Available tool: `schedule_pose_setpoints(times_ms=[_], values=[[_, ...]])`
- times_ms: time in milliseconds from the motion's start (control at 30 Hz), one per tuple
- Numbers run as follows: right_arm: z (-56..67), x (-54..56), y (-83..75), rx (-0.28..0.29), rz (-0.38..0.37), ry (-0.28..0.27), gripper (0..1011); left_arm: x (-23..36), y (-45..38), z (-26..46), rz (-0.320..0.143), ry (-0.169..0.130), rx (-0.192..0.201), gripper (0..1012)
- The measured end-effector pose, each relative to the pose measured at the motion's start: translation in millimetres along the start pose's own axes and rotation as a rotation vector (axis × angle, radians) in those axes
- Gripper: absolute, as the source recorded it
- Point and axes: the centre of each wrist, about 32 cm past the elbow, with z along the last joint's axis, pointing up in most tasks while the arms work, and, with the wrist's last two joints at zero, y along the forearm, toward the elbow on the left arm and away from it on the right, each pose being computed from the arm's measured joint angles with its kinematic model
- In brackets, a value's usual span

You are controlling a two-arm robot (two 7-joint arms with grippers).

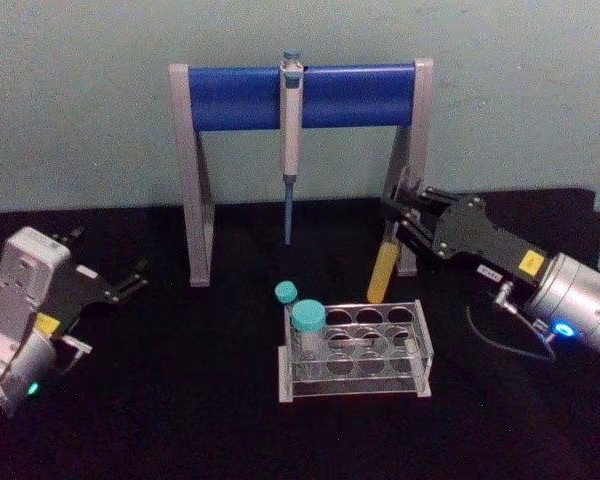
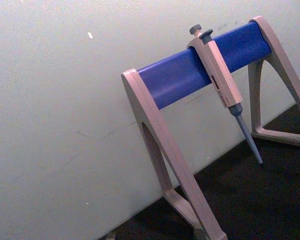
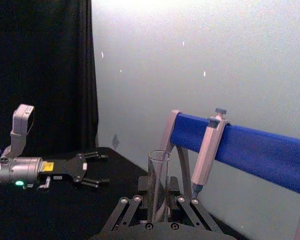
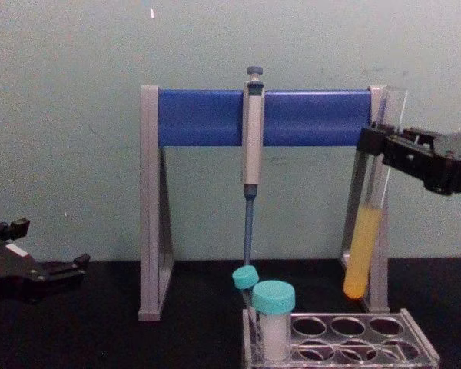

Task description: Pick up the test tube from the test tube rack, shake it, then place it back into the test tube rack.

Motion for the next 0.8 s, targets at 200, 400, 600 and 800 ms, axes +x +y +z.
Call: schedule_pose_setpoints(times_ms=[200, 400, 600, 800], values=[[-6.5, 2.1, 0.3, -0.024, 0.005, 0.016, 240, 0.0, 0.0, 0.0, 0.0, 0.0, 0.0, 1001], [-14.6, 3.8, 2.6, -0.042, 0.007, 0.034, 240, 0.0, 0.0, 0.0, 0.0, 0.0, 0.0, 1001], [-19.9, 4.7, 4.9, -0.058, 0.008, 0.044, 240, 0.0, 0.0, 0.0, 0.0, 0.0, 0.0, 1001], [-25.0, 5.4, 7.4, -0.08, 0.006, 0.046, 240, 0.0, 0.0, 0.0, 0.0, 0.0, 0.0, 1001]])
